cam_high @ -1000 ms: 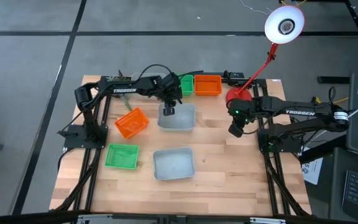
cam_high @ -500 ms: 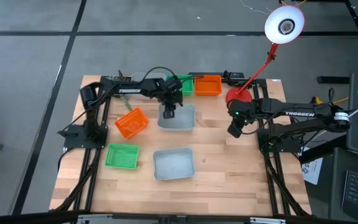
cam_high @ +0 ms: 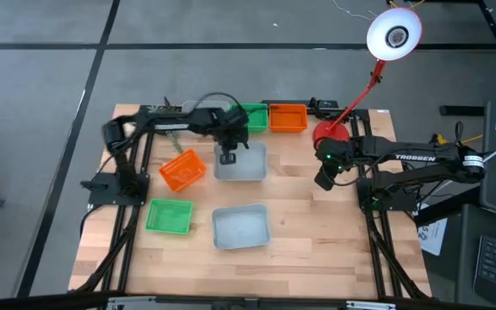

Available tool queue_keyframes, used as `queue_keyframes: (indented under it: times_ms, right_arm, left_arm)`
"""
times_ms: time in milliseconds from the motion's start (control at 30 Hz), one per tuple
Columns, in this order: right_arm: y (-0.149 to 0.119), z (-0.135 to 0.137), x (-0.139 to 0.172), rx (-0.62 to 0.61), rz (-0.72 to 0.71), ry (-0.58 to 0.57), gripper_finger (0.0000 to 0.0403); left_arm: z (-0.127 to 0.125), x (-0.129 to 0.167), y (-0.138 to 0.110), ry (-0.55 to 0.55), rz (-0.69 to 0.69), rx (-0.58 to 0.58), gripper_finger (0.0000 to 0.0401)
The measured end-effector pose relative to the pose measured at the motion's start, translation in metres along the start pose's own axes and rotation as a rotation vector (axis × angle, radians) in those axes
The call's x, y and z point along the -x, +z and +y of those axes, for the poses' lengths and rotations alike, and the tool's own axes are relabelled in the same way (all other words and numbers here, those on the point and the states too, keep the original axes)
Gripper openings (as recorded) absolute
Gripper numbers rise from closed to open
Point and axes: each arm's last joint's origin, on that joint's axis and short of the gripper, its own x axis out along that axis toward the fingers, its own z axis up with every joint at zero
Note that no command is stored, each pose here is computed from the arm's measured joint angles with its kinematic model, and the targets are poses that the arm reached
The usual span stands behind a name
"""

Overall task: Stack baskets by color
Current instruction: Stack the middle gray bin on top of the top gray bin

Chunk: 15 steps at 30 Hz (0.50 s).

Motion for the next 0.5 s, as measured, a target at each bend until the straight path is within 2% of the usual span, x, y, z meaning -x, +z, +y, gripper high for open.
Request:
queue_keyframes:
  times_ms: [133,233,300,400,500]
  right_arm:
    - [0.000,0.000,0.000,-0.002,-0.001,0.001,0.0100]
    - [0.001,0.001,0.000,-0.004,-0.014,0.007,0.0100]
    - [0.003,0.001,0.000,-0.004,-0.030,0.013,0.0100]
    - [0.005,0.002,0.000,-0.003,-0.052,0.022,0.0100]
    - [0.007,0.003,0.000,-0.006,-0.069,0.028,0.0100]
  left_arm:
    - [0.014,0.067,-0.009,0.126,-0.059,0.010,0.0001]
    - [0.036,0.109,-0.031,0.326,0.003,0.030,0.0001]
    - [0.051,0.131,-0.045,0.413,0.014,0.079,0.0000]
    - [0.074,0.147,-0.070,0.460,0.080,0.130,0.0000]
    - [0.094,0.146,-0.092,0.456,0.191,0.147,0.0000]
